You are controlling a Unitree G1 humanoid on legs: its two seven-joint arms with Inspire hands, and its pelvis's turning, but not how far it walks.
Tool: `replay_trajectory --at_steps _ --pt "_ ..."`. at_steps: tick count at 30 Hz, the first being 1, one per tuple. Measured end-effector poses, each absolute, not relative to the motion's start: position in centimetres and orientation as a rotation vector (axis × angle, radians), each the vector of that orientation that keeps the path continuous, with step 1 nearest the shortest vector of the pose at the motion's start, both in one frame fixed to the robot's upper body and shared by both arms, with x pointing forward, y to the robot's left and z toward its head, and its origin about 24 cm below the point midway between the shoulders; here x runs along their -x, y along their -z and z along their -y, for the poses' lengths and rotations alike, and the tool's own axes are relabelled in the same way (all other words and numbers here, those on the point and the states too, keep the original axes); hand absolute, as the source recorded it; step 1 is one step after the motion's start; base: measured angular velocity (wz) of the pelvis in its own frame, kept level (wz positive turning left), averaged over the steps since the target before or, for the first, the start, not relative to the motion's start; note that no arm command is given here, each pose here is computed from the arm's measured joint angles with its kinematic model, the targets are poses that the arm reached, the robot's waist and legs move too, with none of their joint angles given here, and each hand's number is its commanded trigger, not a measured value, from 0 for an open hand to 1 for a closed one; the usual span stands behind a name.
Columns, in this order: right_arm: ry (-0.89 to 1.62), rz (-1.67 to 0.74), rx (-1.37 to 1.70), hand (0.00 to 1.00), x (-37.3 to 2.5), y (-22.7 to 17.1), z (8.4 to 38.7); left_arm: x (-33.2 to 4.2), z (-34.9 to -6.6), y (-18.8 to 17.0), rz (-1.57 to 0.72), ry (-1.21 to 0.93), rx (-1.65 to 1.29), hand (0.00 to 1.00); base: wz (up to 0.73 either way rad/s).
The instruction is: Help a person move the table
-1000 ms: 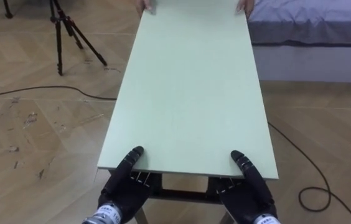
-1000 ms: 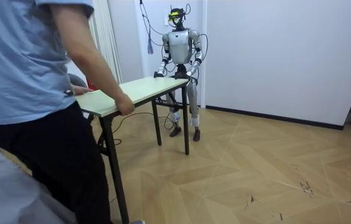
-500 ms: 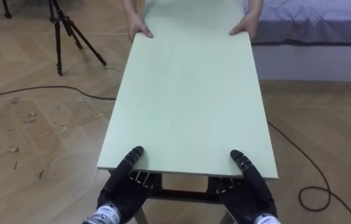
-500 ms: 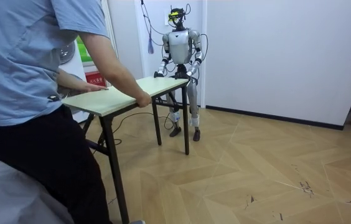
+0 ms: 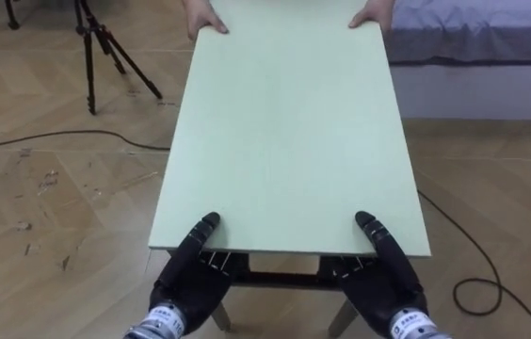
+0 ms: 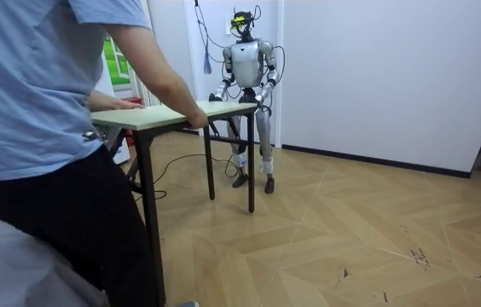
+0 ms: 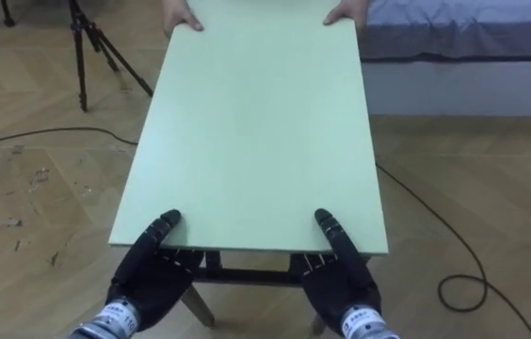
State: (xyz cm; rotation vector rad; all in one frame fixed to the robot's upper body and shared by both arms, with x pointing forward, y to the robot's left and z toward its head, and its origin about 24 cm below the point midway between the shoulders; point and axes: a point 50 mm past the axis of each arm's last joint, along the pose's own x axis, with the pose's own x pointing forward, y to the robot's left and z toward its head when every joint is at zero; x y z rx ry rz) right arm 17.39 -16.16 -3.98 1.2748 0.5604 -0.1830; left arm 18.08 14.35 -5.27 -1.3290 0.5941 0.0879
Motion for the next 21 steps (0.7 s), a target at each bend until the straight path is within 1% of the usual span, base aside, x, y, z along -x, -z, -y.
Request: replay_trajectory --at_steps 3,10,15,21 --pt "0.164 -0.533 -1.288 1.0 -17.7 3.3 16.1 -18.1 -14.3 4.4 -0.552 -0.066 1.33 1.0 -0.07" --pt "0.147 -0.514 -1.289 1.0 -17.8 2.8 15.8 -18.0 -14.3 3.9 -0.522 -0.061 1.327 1.0 -0.01" --pt "0.139 -0.473 -1.301 1.0 -17.2 2.4 15.4 -17.6 -14.1 3.3 -0.488 -0.056 1.321 1.0 -0.02" --pt "0.123 -0.428 -1.337 1.0 -15.7 2.8 14.6 -16.3 -14.0 2.8 -0.445 -0.057 1.303 1.0 0.0"
